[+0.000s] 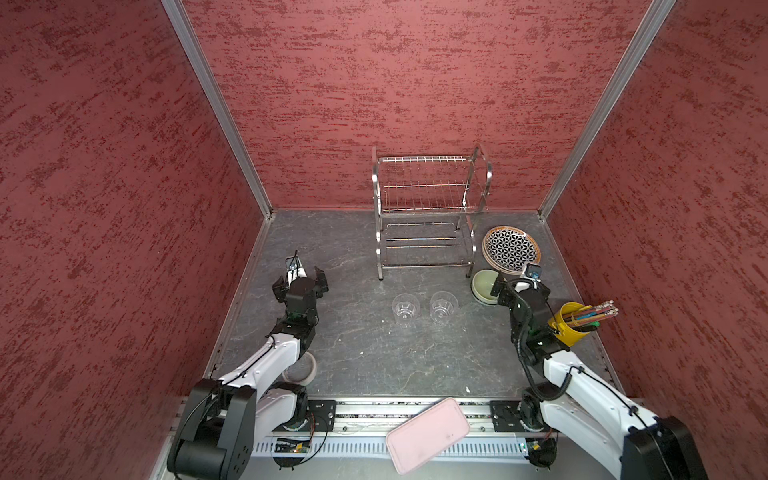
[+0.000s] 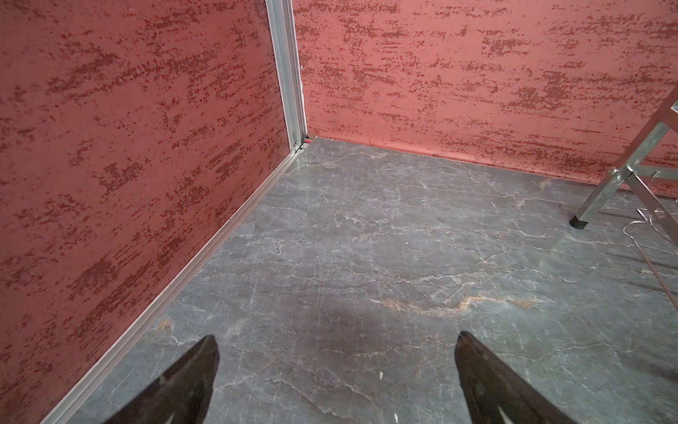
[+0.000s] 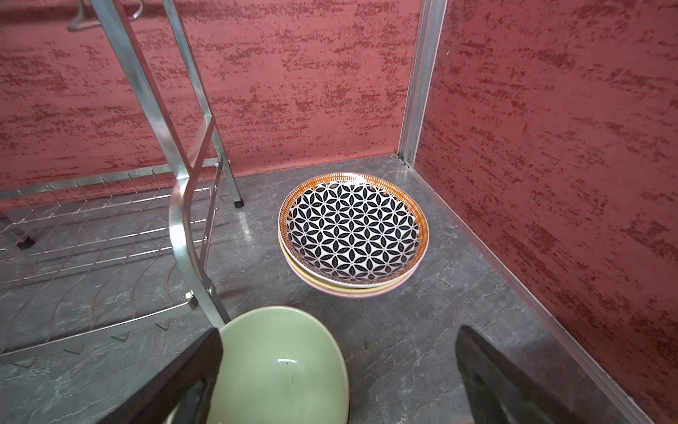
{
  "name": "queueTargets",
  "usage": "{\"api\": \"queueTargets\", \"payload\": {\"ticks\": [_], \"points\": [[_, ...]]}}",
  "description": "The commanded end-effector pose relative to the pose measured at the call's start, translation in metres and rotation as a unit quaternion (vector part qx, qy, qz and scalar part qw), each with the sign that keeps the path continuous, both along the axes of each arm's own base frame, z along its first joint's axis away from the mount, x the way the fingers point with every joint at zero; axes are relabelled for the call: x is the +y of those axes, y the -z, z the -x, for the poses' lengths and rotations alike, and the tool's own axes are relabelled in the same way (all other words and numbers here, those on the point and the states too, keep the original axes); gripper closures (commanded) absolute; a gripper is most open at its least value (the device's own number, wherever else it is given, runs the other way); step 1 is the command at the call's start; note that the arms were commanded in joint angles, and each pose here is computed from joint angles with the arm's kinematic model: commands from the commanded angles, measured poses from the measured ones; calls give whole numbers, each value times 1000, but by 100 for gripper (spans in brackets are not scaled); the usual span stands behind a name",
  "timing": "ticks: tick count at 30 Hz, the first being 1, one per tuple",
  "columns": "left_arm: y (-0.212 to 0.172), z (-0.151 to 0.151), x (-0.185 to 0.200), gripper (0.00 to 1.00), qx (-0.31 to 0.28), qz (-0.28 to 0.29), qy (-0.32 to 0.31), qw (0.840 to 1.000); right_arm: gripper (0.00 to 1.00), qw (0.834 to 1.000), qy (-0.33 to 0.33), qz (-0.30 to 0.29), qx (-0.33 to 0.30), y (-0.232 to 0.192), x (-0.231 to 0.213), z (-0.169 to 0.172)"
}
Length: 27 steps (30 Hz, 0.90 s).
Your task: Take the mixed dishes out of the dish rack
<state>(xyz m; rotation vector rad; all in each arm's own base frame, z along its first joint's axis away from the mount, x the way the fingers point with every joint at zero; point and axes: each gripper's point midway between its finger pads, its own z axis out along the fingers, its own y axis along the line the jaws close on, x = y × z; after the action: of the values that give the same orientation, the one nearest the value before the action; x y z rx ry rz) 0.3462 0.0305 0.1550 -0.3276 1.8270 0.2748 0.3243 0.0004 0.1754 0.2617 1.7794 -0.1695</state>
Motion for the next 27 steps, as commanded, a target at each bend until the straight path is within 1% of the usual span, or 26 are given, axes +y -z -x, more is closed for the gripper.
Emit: {"api": "queueTargets", "payload": {"ticks": [1, 6, 10, 12, 16, 20, 21, 22, 27], "points": [[-10, -13, -4, 0, -34, 2, 25, 999, 1, 1000, -5, -15, -23, -13, -2, -14], [4, -26, -5, 1, -24, -1, 31, 999, 1, 999, 18, -20, -21, -5, -23, -26], [14, -33, -4, 0, -7, 2, 23, 1000, 1, 999, 31, -41, -12, 11, -40, -35], [13, -35, -3, 1, -19, 13, 23, 999, 1, 998, 28, -56, 1, 22, -44, -41], [11, -40, -1, 0, -24, -2, 24, 999, 1, 997, 34, -65, 12, 36, -50, -46], [15, -37, 5, 0, -61, -4, 18, 998, 1, 997, 49, -64, 6, 38, -58, -47], [17, -37, 3, 0, -51, -2, 22, 998, 1, 997, 52, -63, 3, 37, -59, -47], [18, -39, 0, 0, -47, 3, 40, 998, 1, 997, 55, -63, 0, 36, -61, -47], [25, -46, -10, 0, -43, 19, 94, 994, 1, 996, 56, -64, -15, 33, -65, -54]]}}
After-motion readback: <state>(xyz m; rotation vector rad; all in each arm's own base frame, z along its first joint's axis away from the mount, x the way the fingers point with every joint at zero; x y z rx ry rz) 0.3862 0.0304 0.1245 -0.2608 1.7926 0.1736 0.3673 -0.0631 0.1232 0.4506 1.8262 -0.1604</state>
